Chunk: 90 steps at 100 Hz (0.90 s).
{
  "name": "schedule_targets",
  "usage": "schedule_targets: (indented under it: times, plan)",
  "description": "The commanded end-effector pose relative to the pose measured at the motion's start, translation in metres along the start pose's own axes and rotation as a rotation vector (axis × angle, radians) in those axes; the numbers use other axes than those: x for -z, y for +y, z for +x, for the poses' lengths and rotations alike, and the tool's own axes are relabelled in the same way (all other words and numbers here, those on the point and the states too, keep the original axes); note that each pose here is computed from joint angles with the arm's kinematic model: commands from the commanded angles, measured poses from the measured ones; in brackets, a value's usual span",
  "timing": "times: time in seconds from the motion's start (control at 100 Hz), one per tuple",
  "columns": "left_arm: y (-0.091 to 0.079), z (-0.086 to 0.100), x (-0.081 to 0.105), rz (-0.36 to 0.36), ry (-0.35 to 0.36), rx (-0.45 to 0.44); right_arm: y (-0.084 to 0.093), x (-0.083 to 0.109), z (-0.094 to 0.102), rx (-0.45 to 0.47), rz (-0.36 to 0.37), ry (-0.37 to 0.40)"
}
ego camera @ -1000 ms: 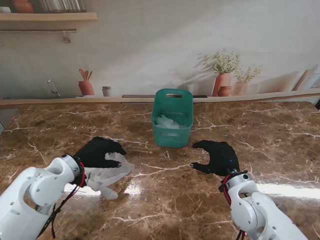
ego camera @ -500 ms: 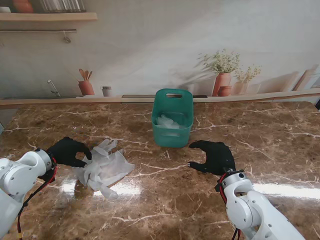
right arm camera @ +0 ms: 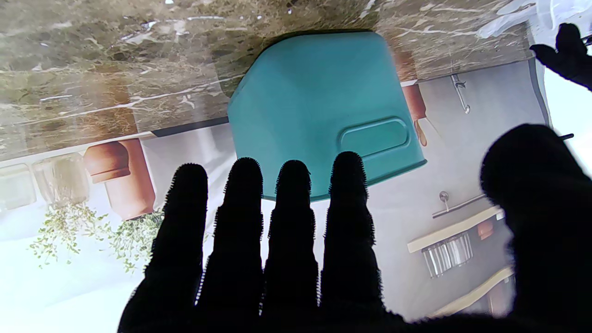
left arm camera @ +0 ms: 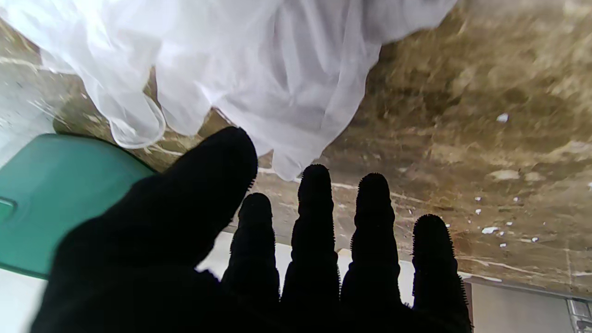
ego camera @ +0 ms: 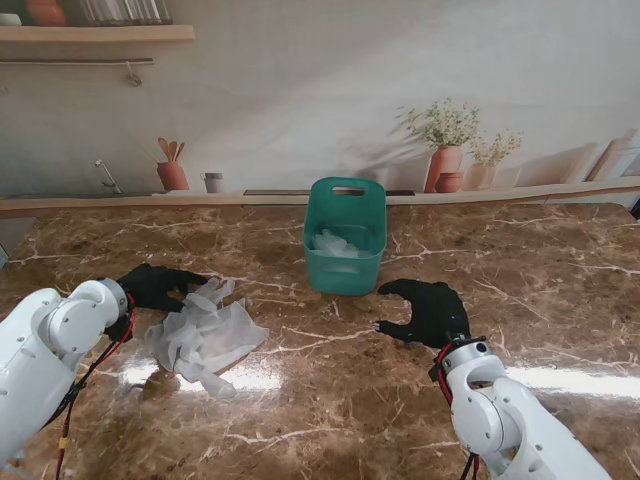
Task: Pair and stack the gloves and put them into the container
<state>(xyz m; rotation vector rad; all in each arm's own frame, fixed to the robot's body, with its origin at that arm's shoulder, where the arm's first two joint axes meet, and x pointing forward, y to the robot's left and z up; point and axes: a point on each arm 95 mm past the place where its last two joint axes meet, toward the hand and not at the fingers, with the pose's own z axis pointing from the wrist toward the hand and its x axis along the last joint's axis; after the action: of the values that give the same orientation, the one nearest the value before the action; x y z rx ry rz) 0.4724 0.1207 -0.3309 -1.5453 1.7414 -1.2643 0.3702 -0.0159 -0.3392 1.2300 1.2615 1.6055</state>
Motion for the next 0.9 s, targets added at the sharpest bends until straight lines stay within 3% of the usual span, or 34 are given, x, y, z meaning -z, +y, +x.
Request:
schedule_targets:
  times: [0.0,0.18,0.36,0.66,0.89]
  plan:
    - [-0.013,0.002,-0.002,0.006,0.006,-0.016,-0.003,0.002,-0.002,-0.005,0.014,-0.013]
    - [-0.018,-0.001,-0.002,-0.022,0.042,-0.063,-0.005,0.002,-0.004,-0.013,0.012,-0.021]
    - [-0.019,0.001,0.01,-0.155,0.1,-0.098,-0.009,0.002,-0.005,-0.021,0.022,-0.026]
    - [-0.011,0.005,0.021,-0.203,0.118,-0.153,-0.009,0.003,-0.005,-0.024,0.019,-0.026]
    - [0.01,0.01,0.018,-0.216,0.138,-0.204,-0.009,0.004,-0.004,-0.028,0.014,-0.021]
